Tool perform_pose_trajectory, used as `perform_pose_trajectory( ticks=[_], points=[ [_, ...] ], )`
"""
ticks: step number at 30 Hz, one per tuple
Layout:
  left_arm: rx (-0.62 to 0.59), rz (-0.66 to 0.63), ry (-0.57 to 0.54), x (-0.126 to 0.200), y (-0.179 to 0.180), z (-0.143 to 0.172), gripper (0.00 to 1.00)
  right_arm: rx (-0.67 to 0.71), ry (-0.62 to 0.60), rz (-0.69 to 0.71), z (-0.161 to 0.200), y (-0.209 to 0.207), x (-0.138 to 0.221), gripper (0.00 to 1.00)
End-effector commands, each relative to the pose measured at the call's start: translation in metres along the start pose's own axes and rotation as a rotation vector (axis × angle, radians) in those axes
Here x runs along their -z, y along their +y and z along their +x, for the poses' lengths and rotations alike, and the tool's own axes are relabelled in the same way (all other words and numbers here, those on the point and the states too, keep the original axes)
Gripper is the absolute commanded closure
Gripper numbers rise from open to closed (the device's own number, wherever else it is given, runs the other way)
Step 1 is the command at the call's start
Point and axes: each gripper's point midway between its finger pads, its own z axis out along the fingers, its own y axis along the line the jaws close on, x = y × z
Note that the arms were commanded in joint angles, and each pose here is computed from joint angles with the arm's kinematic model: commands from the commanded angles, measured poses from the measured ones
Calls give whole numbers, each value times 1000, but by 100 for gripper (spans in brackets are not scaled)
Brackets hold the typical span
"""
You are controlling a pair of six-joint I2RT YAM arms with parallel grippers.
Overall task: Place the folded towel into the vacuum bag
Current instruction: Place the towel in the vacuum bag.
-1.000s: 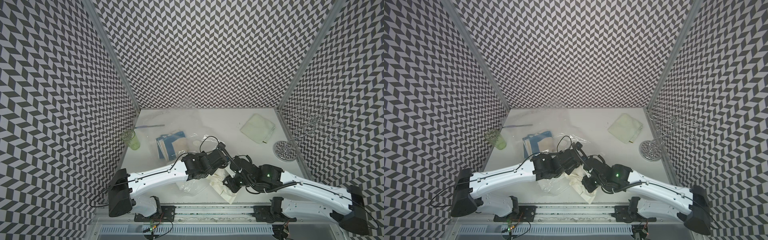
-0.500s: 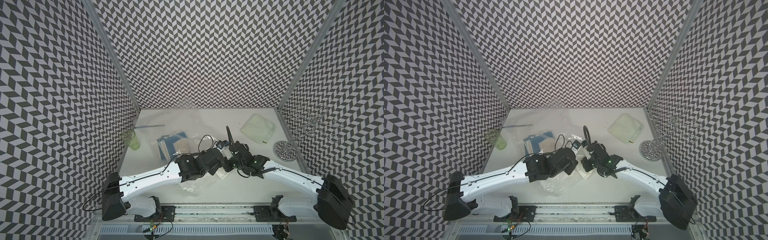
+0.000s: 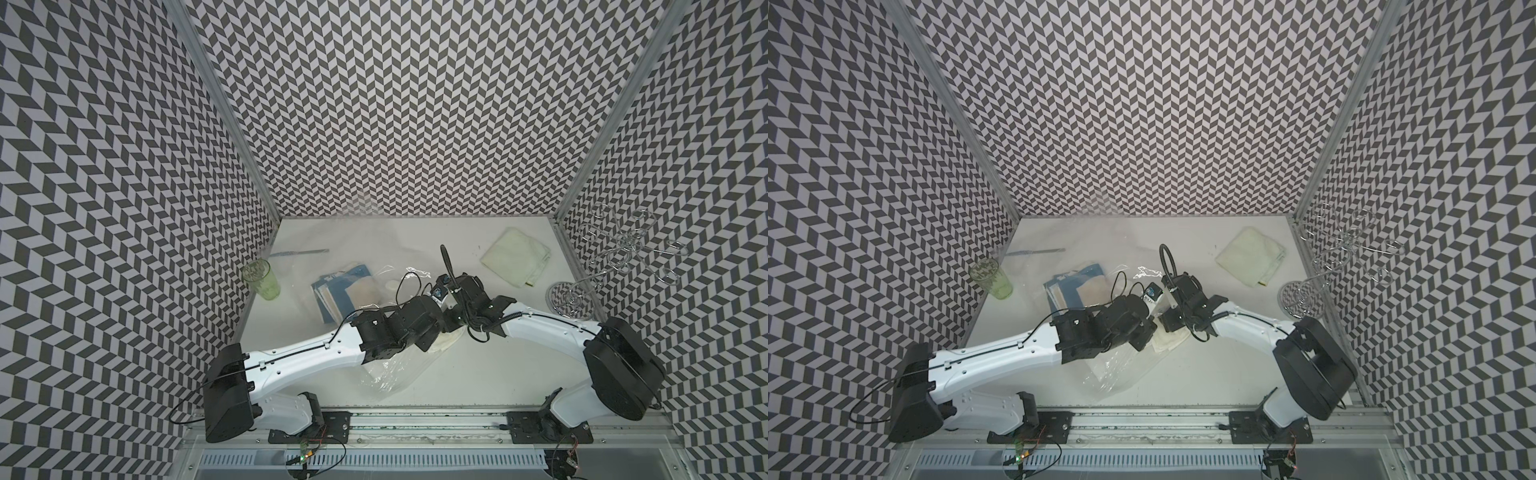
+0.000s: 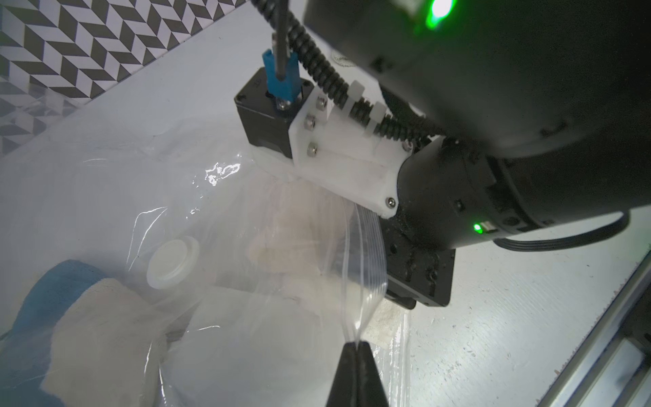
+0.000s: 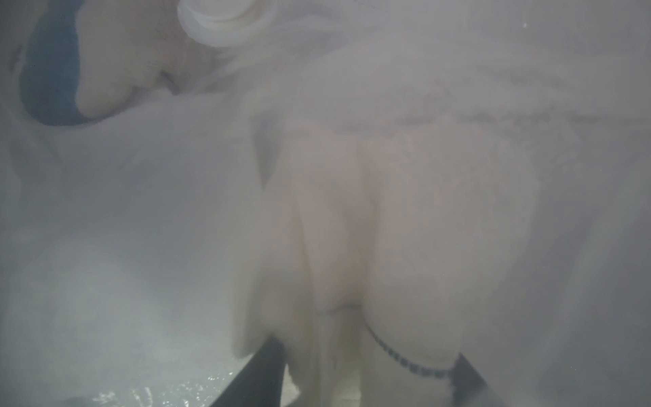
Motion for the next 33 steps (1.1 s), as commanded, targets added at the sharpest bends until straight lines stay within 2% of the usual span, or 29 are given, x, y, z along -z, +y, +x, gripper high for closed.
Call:
perform_pose_trajectory(
  ticks=[1,5,8,12,15,18,20,24,27,33],
  points=[
    [30,61,-34,-2,-12,-7,100,-56,-19,-48,-9,7,24,28],
    [51,66,-29,-6,-13,-3,100,-226,67,14,31,-14,35,24],
    [63,77,-27,-8,-15,-1,100,-367,75,14,53,-19,45,23],
    [67,93,-25,-11,-18,-1,100,-583,15,-65,68,-13,58,27],
    [69,103,-29,-14,-22,-4,100,-715,-43,-182,76,-4,59,30],
    [68,117,-34,-16,-25,-7,100,-844,-46,-319,89,8,50,29],
    [68,125,-39,-16,-27,-10,100,-901,-71,-393,87,13,48,29],
    [64,143,-45,-16,-31,-13,100,-927,-136,-405,70,10,46,31],
    [56,158,-46,-16,-35,-14,100,-929,-168,-424,58,12,46,41],
    [34,186,-52,-19,-44,-20,100,-876,-261,-342,20,2,43,74]
  ],
)
